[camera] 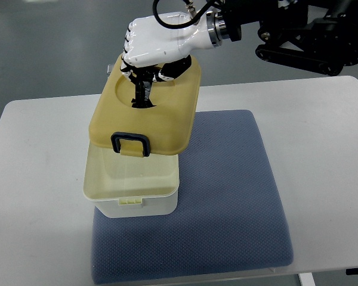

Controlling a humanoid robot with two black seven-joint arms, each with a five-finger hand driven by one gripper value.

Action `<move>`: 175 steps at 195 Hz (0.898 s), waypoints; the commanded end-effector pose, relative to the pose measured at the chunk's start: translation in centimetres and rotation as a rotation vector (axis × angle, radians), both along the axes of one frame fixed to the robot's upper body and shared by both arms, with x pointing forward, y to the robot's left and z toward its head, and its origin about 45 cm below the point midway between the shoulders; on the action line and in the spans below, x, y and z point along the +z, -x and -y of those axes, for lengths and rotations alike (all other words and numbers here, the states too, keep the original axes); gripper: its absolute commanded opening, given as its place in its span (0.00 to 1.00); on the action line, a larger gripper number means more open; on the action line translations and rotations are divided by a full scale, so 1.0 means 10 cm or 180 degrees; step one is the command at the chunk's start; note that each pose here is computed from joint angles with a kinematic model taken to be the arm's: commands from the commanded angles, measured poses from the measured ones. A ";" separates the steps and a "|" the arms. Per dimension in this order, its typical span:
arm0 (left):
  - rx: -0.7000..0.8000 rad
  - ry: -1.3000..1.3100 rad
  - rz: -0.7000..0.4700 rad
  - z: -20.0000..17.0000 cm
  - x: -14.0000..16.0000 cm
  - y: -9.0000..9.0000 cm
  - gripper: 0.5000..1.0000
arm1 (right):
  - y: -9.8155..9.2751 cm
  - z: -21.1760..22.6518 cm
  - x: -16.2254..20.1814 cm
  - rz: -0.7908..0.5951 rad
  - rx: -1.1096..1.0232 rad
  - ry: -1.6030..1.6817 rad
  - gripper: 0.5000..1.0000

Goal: Open white storage box with right hand
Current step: 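Carry the lid beside the box and lower it onto the grey mat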

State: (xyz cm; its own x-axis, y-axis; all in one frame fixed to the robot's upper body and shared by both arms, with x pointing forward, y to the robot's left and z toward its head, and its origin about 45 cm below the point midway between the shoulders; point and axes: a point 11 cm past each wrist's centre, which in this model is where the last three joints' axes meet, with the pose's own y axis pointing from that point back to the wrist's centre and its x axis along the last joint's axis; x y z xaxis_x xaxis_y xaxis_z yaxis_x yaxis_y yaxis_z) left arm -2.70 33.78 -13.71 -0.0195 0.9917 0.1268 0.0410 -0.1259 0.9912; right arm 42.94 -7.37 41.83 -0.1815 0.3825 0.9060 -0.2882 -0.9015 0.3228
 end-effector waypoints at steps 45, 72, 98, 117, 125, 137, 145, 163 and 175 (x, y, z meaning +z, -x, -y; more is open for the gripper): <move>0.0000 0.0004 0.0000 0.00 0.00 0.00 1.00 | -0.22 1.04 -0.22 -0.0128 -0.0698 -0.0141 0.00; 0.0000 -0.0001 0.0000 0.00 0.00 0.00 1.00 | -0.24 1.41 -0.40 -0.0146 -0.0919 -0.0194 0.00; 0.0000 -0.0001 0.0000 0.00 0.00 0.00 1.00 | -0.22 1.72 -0.62 -0.0211 -0.1114 -0.0202 0.00; 0.0000 0.0004 0.0000 0.00 0.00 0.00 1.00 | -0.18 1.88 -0.80 -0.0261 -0.1205 -0.0216 0.00; 0.0000 -0.0001 0.0000 0.00 0.00 0.00 1.00 | -0.16 1.94 -0.87 -0.0279 -0.1229 -0.0216 0.00; 0.0000 -0.0001 0.0000 0.00 0.00 0.00 1.00 | -0.13 1.97 -0.96 -0.0301 -0.1238 -0.0215 0.00; 0.0000 -0.0001 0.0000 0.00 0.00 0.00 1.00 | -0.11 1.99 -1.02 -0.0330 -0.1245 -0.0214 0.00; 0.0000 -0.0001 0.0000 0.00 0.00 0.00 1.00 | -0.08 2.00 -1.12 -0.0397 -0.1255 -0.0210 0.00; 0.0000 -0.0001 0.0000 0.00 0.00 0.00 1.00 | -0.06 1.96 -1.18 -0.0416 -0.1220 -0.0218 0.00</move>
